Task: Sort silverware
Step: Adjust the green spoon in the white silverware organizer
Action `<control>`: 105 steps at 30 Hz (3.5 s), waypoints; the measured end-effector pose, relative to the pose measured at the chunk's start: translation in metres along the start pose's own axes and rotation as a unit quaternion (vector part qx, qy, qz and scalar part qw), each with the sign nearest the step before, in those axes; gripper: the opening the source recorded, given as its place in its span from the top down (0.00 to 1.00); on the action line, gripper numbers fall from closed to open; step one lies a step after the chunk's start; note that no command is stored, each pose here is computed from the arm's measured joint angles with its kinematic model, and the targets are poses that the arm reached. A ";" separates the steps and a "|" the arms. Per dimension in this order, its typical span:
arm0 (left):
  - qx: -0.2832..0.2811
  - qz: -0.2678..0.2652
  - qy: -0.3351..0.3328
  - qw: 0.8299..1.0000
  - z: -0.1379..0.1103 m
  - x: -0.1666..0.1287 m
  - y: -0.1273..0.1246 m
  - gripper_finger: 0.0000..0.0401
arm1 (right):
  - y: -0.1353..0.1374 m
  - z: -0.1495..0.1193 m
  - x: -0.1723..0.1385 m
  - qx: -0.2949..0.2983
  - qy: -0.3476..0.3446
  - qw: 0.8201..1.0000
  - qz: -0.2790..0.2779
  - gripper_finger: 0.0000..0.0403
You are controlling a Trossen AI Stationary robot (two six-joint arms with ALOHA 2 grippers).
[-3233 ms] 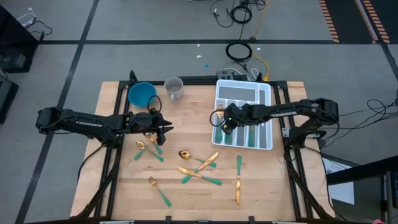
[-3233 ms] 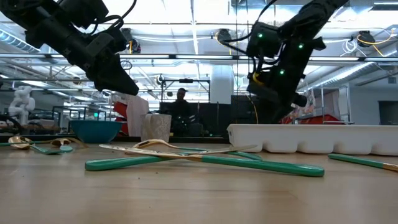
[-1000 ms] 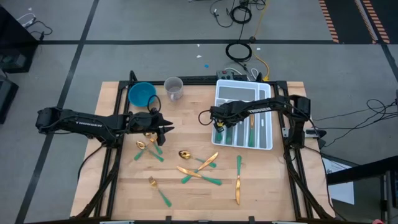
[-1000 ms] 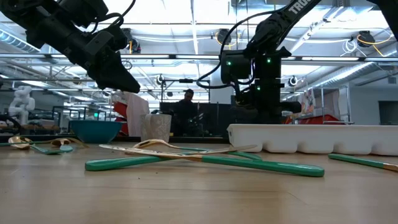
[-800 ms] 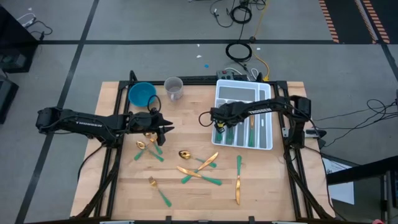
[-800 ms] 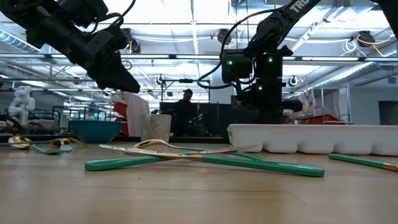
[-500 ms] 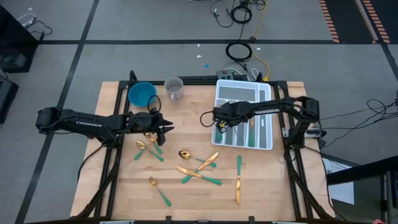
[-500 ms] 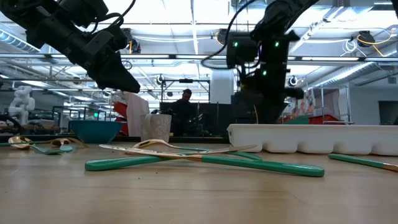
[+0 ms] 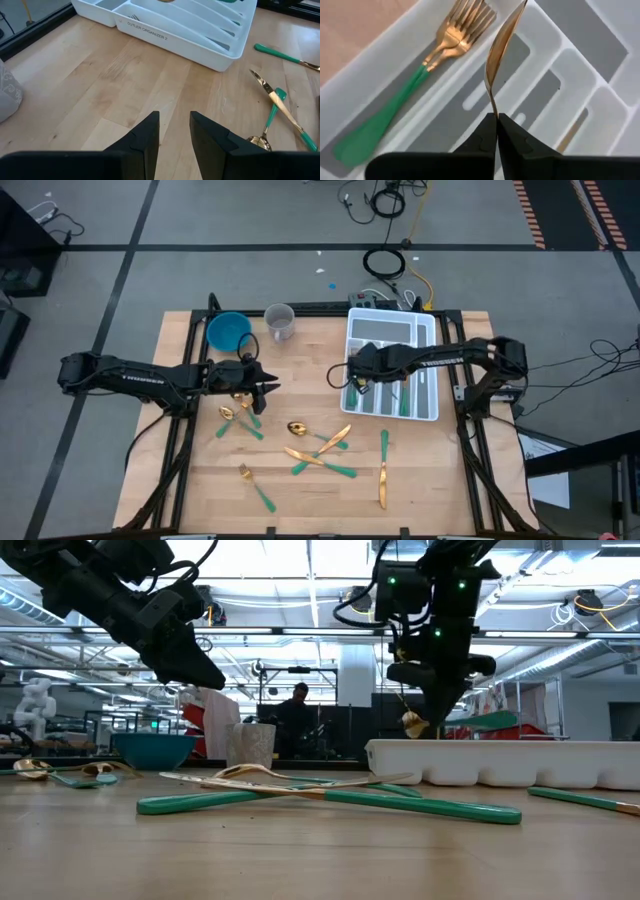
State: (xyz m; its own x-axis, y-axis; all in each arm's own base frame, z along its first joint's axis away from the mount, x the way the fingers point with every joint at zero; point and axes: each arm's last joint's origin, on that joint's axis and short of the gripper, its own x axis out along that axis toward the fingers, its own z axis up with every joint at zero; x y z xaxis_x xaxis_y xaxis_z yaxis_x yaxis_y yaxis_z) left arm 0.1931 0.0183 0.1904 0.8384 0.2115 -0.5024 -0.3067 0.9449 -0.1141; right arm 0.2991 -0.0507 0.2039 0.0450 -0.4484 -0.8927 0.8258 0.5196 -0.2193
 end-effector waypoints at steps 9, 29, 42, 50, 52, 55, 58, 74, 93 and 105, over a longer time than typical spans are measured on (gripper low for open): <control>-0.004 0.001 0.000 1.000 0.000 0.000 0.000 0.71 | 0.005 0.020 -0.043 -0.019 -0.028 0.996 -0.086 1.00; -0.019 0.010 0.032 0.999 -0.006 0.000 0.002 0.71 | 0.066 0.045 0.029 -0.146 0.121 0.958 -0.215 1.00; -0.026 0.011 0.034 0.999 -0.007 0.000 0.002 0.71 | 0.043 0.056 0.044 -0.108 0.168 0.956 -0.213 1.00; -0.024 0.011 0.034 0.999 -0.007 0.000 0.002 0.71 | 0.037 0.061 0.049 -0.101 0.183 0.955 -0.209 1.00; -0.024 0.011 0.034 0.999 -0.007 0.000 0.002 0.71 | 0.036 0.062 0.050 -0.101 0.186 0.955 -0.205 1.00; -0.023 0.011 0.034 0.999 -0.007 0.000 0.002 0.71 | 0.036 0.063 0.053 -0.102 0.190 0.955 -0.202 1.00; -0.022 0.011 0.034 0.999 -0.007 0.000 0.002 0.71 | 0.037 0.063 0.054 -0.101 0.191 0.956 -0.197 1.00; -0.022 0.011 0.034 0.999 -0.007 0.000 0.002 0.71 | 0.045 0.061 0.066 -0.107 0.204 0.957 -0.175 1.00; -0.021 0.010 0.034 0.999 -0.007 0.000 0.002 0.71 | 0.059 0.051 0.080 -0.181 0.226 0.945 -0.156 0.88; -0.022 0.010 0.034 0.999 -0.007 0.000 0.002 0.71 | 0.069 0.053 0.069 -0.189 0.204 0.951 -0.136 0.68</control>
State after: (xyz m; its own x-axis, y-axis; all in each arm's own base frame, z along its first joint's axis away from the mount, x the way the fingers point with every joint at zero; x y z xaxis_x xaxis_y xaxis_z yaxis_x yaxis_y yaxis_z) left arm 0.1894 0.0182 0.1846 0.7996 0.2121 -0.5618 -0.3442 0.9285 -0.1394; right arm 0.3887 -0.0839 0.1484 -0.4268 -0.3251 -0.8439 0.5114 0.6829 -0.5217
